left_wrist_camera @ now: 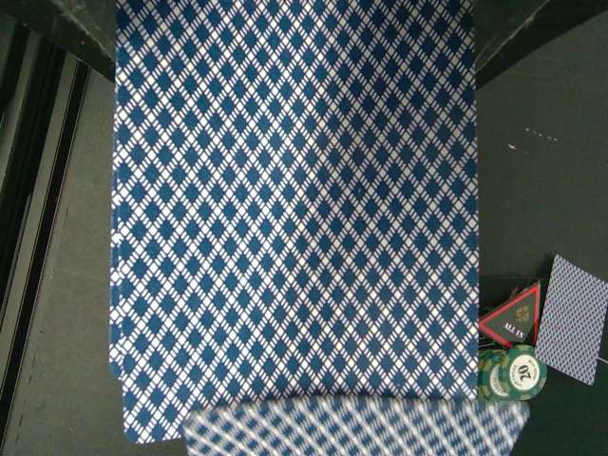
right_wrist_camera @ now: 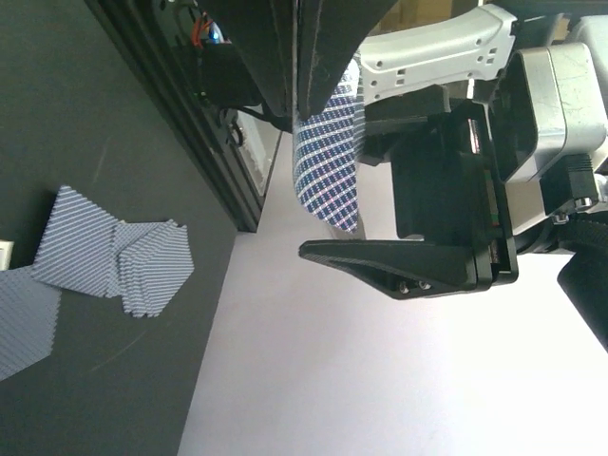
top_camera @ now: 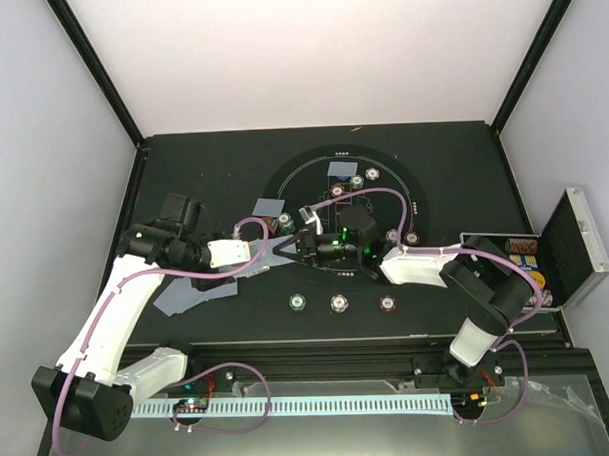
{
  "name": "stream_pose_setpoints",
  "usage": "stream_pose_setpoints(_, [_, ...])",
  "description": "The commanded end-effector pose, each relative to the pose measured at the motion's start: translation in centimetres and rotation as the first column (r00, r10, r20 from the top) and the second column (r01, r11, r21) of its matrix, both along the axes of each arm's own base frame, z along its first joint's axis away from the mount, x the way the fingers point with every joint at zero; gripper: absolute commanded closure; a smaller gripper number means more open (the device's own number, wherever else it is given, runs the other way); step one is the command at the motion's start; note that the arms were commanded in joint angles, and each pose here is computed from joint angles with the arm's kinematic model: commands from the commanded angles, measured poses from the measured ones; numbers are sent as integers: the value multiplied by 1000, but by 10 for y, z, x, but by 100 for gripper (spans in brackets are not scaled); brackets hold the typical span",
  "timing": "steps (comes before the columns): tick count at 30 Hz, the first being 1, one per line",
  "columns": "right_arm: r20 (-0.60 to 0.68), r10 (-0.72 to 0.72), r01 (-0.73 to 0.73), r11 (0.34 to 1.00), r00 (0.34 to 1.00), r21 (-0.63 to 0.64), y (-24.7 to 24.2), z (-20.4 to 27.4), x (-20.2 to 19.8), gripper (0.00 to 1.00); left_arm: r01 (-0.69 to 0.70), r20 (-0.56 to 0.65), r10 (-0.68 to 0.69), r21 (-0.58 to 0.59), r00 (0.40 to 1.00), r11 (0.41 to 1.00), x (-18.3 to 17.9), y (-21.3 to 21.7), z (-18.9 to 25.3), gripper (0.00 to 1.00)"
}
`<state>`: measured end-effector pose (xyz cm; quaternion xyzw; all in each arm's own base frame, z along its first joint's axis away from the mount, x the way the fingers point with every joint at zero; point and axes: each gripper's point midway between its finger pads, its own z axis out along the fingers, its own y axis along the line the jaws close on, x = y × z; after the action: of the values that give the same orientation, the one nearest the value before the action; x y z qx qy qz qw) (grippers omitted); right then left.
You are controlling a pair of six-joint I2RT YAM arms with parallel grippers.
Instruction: Distribute texas hold em gaming equipment
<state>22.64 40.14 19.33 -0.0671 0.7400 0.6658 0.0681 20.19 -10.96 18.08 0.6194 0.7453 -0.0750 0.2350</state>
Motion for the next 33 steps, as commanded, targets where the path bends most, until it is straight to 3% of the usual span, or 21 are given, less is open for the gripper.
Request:
stream_pose_setpoints(1, [-2,-45,45,998,999,-48,-20,-10,10,99,27,42,-26,-37,999,999,3,-6,13,98])
stream_pose_setpoints(7, [29,-177,179,970,984,-167,-84,-32,49,99,25,46,-24,-29,999,999,3,-5,13,98])
stream_pose_setpoints(15, [4,-327,298,854,945,-426,-172,-109,82,99,24,45,-23,-26,999,999,2,-4,14,98])
stream_pose_setpoints(27, [-64,-350,277,829,935,-485,-186,-155,45,99,28,41,-27,-36,999,999,0,-5,16,98])
stream_pose_setpoints(33, [-75,-346,257,808,935,-530,-184,-168,39,91,30,43,-28,-40,999,999,0,-6,17,98])
